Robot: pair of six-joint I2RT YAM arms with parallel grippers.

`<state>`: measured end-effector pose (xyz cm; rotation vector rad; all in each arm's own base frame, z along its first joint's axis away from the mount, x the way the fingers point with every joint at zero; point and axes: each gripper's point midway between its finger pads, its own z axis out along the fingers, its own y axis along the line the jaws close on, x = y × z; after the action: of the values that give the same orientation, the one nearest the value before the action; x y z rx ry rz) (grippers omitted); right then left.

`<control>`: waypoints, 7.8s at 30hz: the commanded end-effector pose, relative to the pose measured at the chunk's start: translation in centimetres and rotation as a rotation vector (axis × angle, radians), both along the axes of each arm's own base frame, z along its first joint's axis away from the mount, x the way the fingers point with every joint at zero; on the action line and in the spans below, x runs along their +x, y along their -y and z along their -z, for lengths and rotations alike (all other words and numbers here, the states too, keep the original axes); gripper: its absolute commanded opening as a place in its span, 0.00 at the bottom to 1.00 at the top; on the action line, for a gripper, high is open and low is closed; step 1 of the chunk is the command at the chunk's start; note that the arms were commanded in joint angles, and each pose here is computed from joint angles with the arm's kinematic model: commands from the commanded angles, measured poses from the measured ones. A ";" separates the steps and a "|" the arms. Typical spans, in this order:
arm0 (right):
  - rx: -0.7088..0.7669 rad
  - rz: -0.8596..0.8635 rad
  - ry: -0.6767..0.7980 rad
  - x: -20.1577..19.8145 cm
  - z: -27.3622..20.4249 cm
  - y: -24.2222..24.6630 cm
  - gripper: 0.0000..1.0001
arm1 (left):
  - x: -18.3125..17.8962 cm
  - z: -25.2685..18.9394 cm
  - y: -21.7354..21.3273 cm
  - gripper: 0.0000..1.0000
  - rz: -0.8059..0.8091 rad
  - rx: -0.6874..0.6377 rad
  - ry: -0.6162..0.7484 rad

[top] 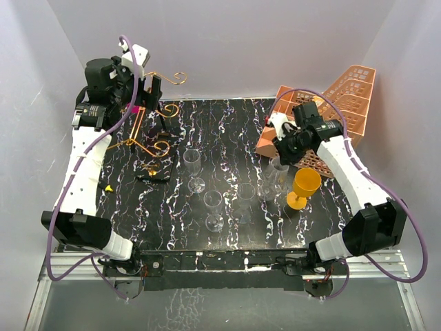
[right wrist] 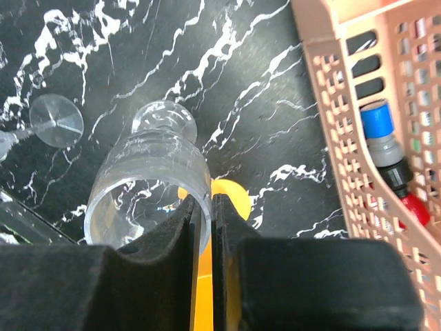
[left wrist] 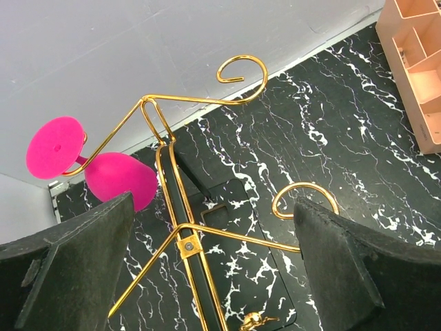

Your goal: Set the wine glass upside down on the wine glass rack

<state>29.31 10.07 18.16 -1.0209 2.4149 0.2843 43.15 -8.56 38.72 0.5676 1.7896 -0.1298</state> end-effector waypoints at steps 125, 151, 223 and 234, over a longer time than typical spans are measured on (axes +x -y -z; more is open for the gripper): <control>0.656 0.060 0.799 11.9 -31.0 -4.2 0.82 | 12.1 -8.4 2.3 0.00 -0.272 0.182 0.344; 0.689 0.043 0.756 11.9 -29.8 -4.1 0.82 | 14.7 -4.4 0.8 0.00 -0.280 0.491 0.336; 0.760 0.069 0.731 11.5 -29.4 -2.1 0.84 | 10.1 -2.5 6.4 0.00 0.058 0.775 0.418; 0.752 0.072 0.737 11.5 -29.3 -2.0 0.85 | 11.9 -1.3 5.4 0.00 -0.027 0.802 0.369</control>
<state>41.76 12.33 44.72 -0.5270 1.5697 0.6444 55.06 -14.39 36.11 1.1535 1.4951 0.6605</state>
